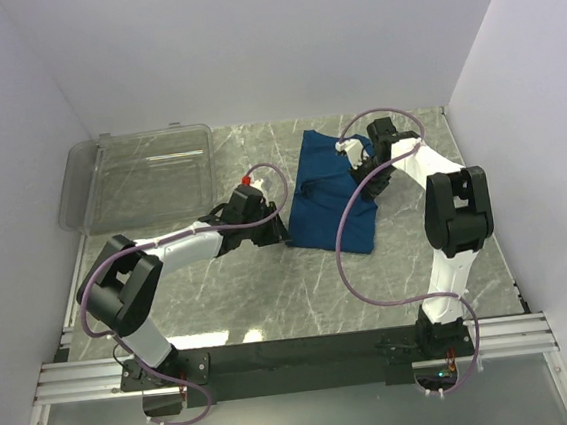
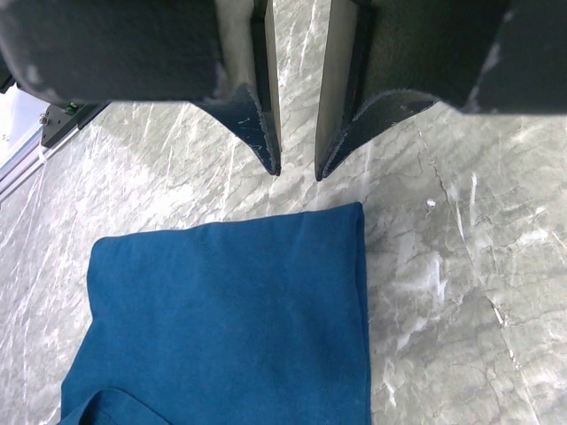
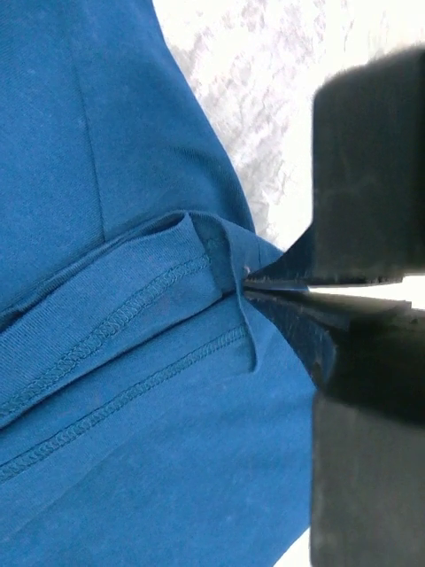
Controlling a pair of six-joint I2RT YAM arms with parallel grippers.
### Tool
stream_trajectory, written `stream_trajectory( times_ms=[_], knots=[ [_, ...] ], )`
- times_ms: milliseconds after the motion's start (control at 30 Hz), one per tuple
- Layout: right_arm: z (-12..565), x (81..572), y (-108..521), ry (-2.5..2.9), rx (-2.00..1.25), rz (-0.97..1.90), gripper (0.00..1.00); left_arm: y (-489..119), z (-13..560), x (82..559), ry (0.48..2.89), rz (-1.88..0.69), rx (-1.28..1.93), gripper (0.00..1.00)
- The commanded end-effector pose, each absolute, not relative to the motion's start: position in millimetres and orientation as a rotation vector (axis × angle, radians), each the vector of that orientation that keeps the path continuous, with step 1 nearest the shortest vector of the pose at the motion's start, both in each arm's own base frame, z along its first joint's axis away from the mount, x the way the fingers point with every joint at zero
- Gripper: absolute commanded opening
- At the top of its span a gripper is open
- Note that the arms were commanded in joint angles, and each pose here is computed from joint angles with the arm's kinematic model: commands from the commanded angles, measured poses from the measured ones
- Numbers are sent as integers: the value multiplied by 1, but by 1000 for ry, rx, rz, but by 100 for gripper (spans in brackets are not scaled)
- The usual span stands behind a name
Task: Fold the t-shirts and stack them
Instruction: Fold the tshirt
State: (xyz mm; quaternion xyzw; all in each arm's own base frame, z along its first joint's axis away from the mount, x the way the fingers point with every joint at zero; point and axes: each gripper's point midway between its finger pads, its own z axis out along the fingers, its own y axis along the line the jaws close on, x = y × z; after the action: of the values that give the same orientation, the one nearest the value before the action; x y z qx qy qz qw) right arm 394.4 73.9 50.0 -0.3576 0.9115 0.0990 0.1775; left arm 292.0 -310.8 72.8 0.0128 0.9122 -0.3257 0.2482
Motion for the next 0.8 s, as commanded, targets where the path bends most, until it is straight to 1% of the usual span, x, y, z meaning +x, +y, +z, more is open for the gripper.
stream_trajectory(
  times_ms=[0,67,100,133,167,200,267,333,433,600,700,733,767],
  knots=[
    [46,392,80,2591,-1010,315,5,-316,96,299,2404,-940,31,28],
    [54,396,80,2565,-994,305,2,-315,97,298,2403,-938,36,28],
    [57,396,81,2561,-996,306,3,-314,97,298,2405,-935,31,28],
    [60,396,81,2554,-996,309,6,-314,99,299,2401,-936,35,28],
    [63,396,81,2553,-994,313,21,-313,99,298,2400,-932,31,28],
    [65,395,83,2550,-999,327,30,-313,99,298,2399,-930,30,28],
    [66,392,84,2553,-1001,329,44,-312,98,298,2397,-928,28,29],
    [63,392,82,2554,-998,312,47,-313,100,298,2391,-937,24,29],
    [55,390,81,2576,-995,298,48,-313,99,297,2391,-939,16,29],
    [43,392,79,2611,-979,267,47,-311,99,297,2393,-935,19,29],
    [39,394,79,2620,-968,253,40,-310,98,296,2398,-927,19,29],
    [39,394,78,2622,-964,251,33,-310,99,295,2395,-930,17,29],
    [39,393,78,2622,-970,247,28,-309,98,295,2397,-931,18,29]
  ],
)
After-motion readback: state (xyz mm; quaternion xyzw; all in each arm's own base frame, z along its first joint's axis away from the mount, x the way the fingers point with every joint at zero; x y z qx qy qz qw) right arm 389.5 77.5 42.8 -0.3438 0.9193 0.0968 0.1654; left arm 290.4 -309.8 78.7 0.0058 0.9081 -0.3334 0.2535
